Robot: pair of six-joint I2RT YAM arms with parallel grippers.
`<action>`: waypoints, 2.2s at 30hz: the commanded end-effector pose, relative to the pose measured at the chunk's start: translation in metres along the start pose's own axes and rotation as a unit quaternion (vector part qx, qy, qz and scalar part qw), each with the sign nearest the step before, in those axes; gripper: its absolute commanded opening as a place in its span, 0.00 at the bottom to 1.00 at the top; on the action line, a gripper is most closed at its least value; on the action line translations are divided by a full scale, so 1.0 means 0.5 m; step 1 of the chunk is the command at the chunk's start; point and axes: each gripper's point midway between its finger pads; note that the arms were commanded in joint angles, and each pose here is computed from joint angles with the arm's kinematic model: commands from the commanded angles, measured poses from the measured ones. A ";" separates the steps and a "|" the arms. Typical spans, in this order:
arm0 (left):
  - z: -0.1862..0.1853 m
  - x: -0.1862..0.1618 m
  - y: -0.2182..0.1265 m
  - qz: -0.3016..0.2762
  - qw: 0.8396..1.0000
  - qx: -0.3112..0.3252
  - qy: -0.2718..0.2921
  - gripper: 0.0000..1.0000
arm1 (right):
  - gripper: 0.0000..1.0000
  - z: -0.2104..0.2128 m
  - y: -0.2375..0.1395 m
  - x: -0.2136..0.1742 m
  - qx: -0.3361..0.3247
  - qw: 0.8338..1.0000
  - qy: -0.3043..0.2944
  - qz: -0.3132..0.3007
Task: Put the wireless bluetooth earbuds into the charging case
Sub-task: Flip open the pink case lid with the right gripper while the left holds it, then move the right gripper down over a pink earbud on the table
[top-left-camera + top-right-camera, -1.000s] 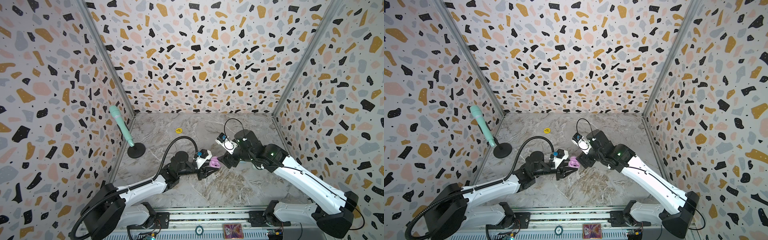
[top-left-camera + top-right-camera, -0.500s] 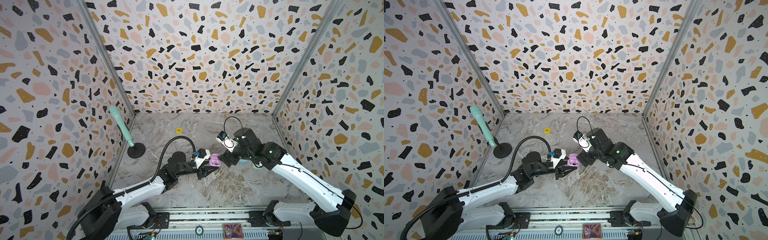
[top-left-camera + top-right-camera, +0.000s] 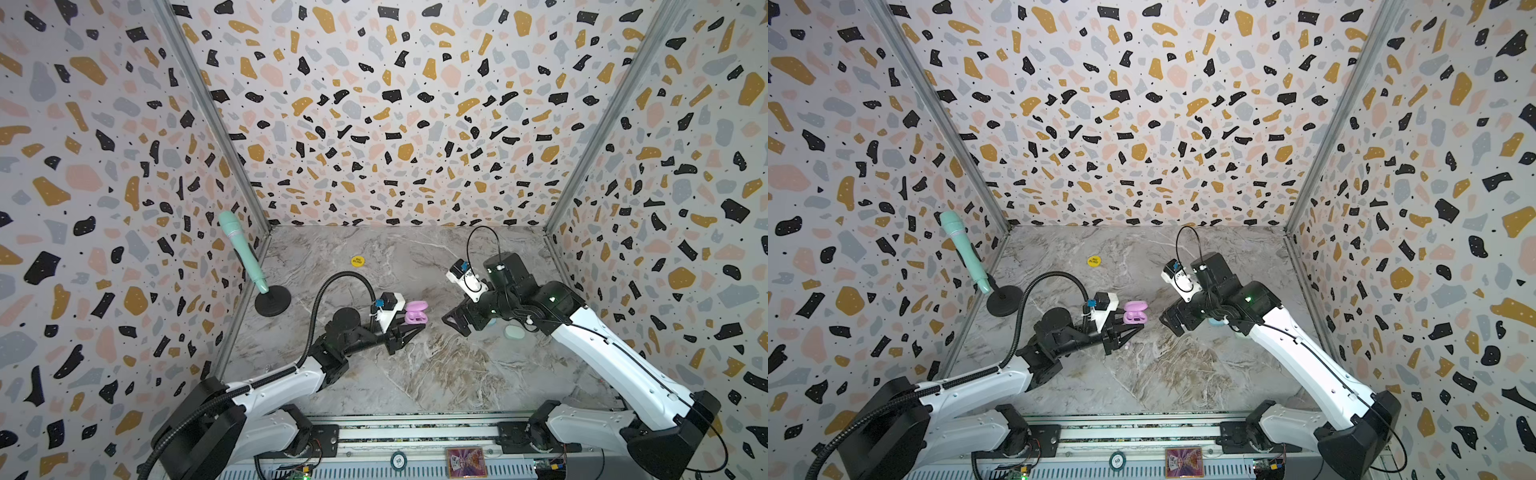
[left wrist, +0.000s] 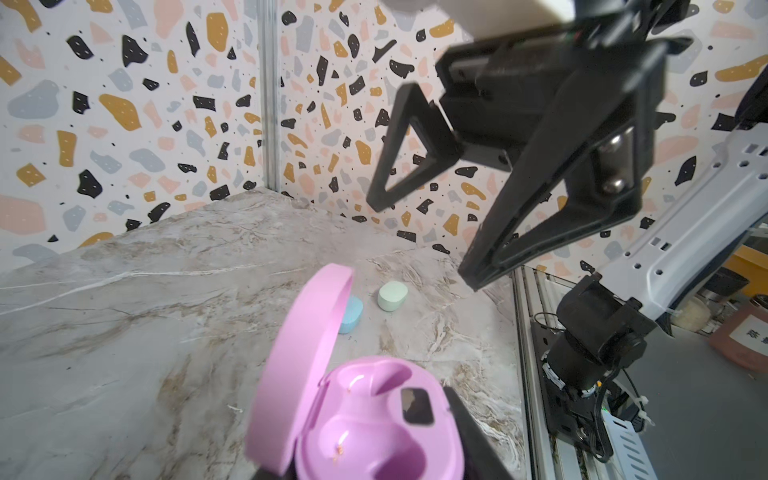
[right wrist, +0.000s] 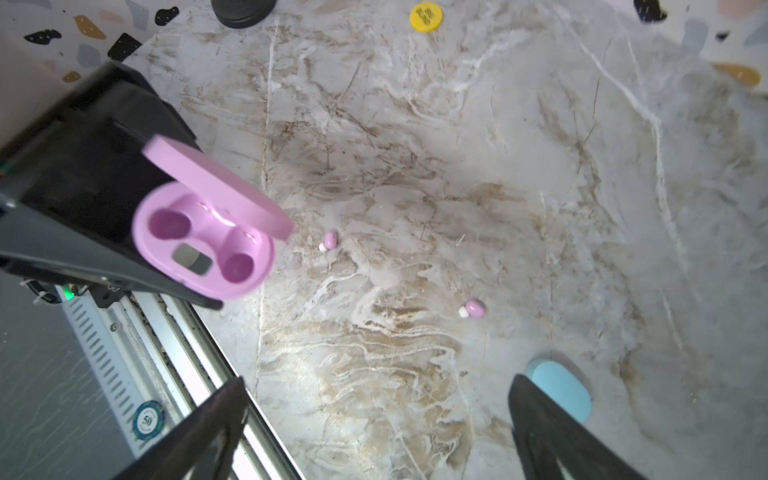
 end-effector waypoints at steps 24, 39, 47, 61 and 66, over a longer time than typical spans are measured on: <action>0.030 0.040 -0.020 -0.050 0.998 0.035 0.019 0.09 | 0.79 -0.177 0.285 -0.135 -0.086 0.888 0.448 0.058; 0.038 0.030 -0.021 -0.043 0.998 0.041 0.015 0.08 | 0.73 -0.215 0.349 -0.117 -0.086 0.891 0.442 0.067; 0.041 0.027 -0.021 -0.041 0.998 0.041 0.014 0.08 | 0.71 -0.225 0.366 -0.105 -0.090 0.898 0.424 0.076; 0.042 0.027 -0.025 -0.039 0.998 0.044 0.014 0.08 | 0.64 -0.268 0.372 -0.135 -0.166 0.904 0.365 0.147; 0.041 0.029 -0.025 -0.040 0.998 0.043 0.015 0.07 | 0.57 -0.279 0.363 -0.132 -0.191 0.906 0.345 0.152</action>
Point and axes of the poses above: each gripper's point midway between its finger pads, its own y axis out along the fingers, its own z axis along the line the jaws close on, x = y × z, and after that the axes turned 9 degrees about y, right-handed
